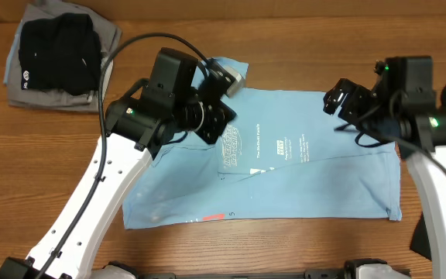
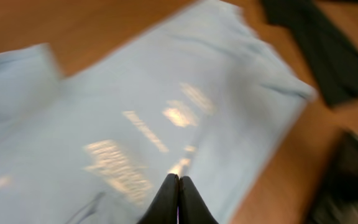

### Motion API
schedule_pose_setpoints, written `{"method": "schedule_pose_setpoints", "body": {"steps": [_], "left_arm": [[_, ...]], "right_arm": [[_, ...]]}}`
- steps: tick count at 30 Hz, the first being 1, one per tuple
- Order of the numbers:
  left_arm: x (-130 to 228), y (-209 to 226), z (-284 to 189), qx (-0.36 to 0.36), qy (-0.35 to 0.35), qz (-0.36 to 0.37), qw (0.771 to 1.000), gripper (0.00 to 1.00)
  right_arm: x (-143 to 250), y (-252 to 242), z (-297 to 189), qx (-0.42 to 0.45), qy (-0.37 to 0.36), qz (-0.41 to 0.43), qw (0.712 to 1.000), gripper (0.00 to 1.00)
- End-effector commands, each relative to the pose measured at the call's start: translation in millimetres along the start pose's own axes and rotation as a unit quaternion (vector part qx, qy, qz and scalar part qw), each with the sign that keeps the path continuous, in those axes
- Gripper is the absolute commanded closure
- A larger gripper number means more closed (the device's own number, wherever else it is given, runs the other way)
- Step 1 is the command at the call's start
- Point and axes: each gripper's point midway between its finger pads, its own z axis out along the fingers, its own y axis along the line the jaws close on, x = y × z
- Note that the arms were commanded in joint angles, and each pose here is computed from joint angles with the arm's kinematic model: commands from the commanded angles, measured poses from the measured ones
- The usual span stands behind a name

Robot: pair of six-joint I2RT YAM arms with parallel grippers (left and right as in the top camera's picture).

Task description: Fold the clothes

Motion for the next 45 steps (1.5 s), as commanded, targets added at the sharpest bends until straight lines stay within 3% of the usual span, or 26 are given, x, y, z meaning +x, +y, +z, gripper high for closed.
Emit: {"method": "schedule_pose_setpoints", "body": {"steps": [1, 9, 15, 17, 20, 23, 25, 37, 45], "left_arm": [[-13.8, 56.6, -7.3, -0.160, -0.030, -0.074, 0.984, 0.96], [-43.2, 90.5, 0.4, -0.222, -0.092, -0.092, 0.966, 0.96], [-29.0, 108.9, 32.8, -0.220, -0.065, -0.134, 0.964, 0.95], [-23.7, 113.4, 43.5, -0.221, -0.053, -0.137, 0.964, 0.32], [-21.8, 119.8, 56.0, -0.223, -0.049, -0.137, 0.964, 0.17], [-24.9, 126.2, 67.3, -0.224, -0.056, -0.134, 0.964, 0.17], [-27.9, 135.7, 72.5, -0.234, -0.065, -0.135, 0.961, 0.00], [-35.3, 204.7, 100.7, -0.265, -0.113, -0.136, 0.948, 0.00], [-34.2, 234.6, 133.3, -0.256, -0.078, -0.115, 0.957, 0.00]], "right_arm": [[-3.1, -17.8, 23.5, 0.037, 0.022, 0.012, 0.999, 0.00], [-3.1, -26.5, 42.8, 0.052, 0.043, 0.020, 0.998, 0.00], [-2.3, -28.4, 42.5, 0.056, 0.045, 0.010, 0.997, 0.00], [-2.2, -29.3, 42.4, 0.058, 0.045, 0.008, 0.997, 0.00], [-1.7, -30.2, 42.2, 0.061, 0.046, 0.007, 0.997, 0.00], [-1.2, -30.4, 42.1, 0.061, 0.047, 0.007, 0.997, 0.00], [-0.8, -30.6, 42.1, 0.062, 0.048, 0.007, 0.997, 0.00], [10.0, -38.8, 39.6, 0.081, 0.068, 0.008, 0.994, 0.00], [11.7, -39.6, 39.3, 0.083, 0.072, 0.008, 0.994, 0.00]]}}
